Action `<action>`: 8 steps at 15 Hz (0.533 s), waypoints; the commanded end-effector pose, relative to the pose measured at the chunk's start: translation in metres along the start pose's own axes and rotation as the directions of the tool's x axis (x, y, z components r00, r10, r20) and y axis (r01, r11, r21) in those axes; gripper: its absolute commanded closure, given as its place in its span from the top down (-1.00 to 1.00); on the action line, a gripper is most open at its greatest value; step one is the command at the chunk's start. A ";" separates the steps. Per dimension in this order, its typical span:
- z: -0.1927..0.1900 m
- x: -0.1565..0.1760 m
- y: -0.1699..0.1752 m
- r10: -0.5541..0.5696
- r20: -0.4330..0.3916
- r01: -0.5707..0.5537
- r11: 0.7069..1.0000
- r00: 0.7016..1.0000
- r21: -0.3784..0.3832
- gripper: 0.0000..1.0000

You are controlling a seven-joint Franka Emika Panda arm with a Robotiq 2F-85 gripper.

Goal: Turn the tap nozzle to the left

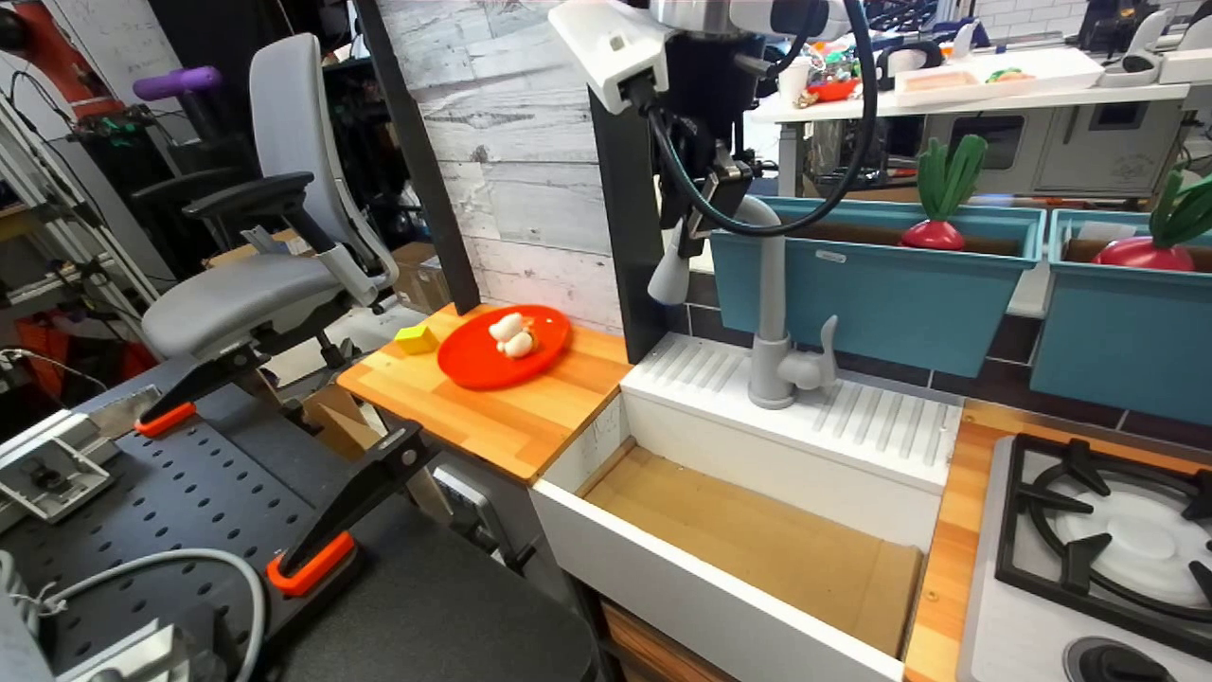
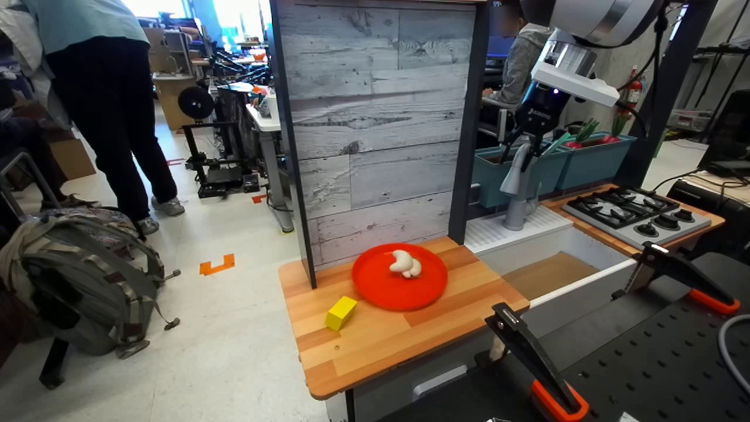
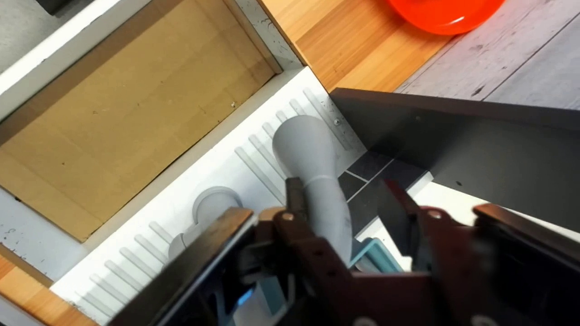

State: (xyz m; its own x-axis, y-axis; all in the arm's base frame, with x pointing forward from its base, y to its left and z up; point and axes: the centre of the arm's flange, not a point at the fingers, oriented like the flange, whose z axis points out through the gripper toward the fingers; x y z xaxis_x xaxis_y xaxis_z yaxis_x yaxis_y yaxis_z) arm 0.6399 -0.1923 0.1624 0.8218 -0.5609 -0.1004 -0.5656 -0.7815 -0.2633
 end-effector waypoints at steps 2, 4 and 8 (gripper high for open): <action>-0.011 0.011 -0.030 -0.024 -0.026 0.025 0.997 0.999 0.073 0.72; -0.015 0.006 -0.029 -0.041 -0.028 0.043 0.996 0.999 0.078 0.98; -0.031 -0.008 -0.014 -0.074 -0.020 0.076 0.992 0.997 0.097 1.00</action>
State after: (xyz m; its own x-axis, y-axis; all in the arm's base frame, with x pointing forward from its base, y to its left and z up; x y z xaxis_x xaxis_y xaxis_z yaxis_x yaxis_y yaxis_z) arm 0.6474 -0.1815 0.1679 0.8452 -0.5274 -0.0861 -0.5269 -0.7954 -0.2995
